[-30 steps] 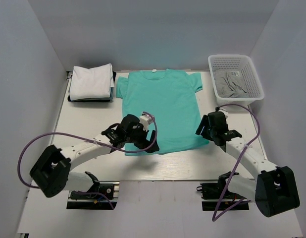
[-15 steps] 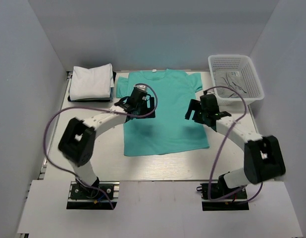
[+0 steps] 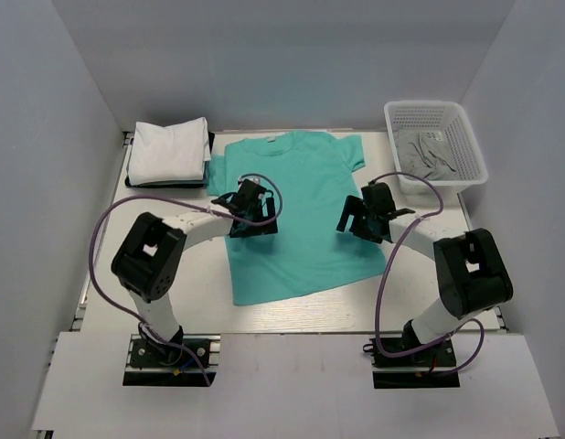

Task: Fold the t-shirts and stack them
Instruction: Flatten out the tshirt

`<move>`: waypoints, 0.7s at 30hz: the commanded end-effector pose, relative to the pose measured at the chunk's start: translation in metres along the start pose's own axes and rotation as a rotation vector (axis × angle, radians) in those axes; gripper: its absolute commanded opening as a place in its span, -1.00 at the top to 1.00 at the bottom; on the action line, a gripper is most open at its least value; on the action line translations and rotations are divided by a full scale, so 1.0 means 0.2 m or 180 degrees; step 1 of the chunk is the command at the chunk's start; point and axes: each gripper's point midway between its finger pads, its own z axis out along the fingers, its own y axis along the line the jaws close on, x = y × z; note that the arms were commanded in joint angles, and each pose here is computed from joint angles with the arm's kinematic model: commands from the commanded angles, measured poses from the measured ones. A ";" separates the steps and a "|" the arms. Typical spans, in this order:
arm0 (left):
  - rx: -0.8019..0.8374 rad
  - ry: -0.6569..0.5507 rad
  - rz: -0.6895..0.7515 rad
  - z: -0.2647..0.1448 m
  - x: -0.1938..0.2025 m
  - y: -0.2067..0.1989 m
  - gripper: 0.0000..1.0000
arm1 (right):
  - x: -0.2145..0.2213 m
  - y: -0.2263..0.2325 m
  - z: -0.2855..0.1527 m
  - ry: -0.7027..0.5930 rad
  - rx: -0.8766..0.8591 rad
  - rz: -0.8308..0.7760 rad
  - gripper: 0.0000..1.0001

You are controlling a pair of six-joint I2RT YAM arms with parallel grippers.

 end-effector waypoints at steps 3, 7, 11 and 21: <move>0.0269 0.1231 -0.0097 -0.24 0.72 0.00 -1.00 | 0.13 -0.16 0.09 0.0336 0.0505 0.0125 -0.80; 0.1057 0.1816 -0.0001 -0.46 1.04 -0.17 -1.00 | -0.02 -0.15 0.15 0.0227 0.0649 0.0030 -0.80; 0.1705 0.1888 0.0485 -0.62 1.07 -0.41 -1.00 | -0.22 -0.02 0.28 0.0099 0.0426 -0.0166 -0.80; 0.0440 0.0395 0.0872 -0.56 0.43 -0.40 -1.00 | -0.64 0.19 0.01 -0.0585 0.0102 -0.0574 -0.80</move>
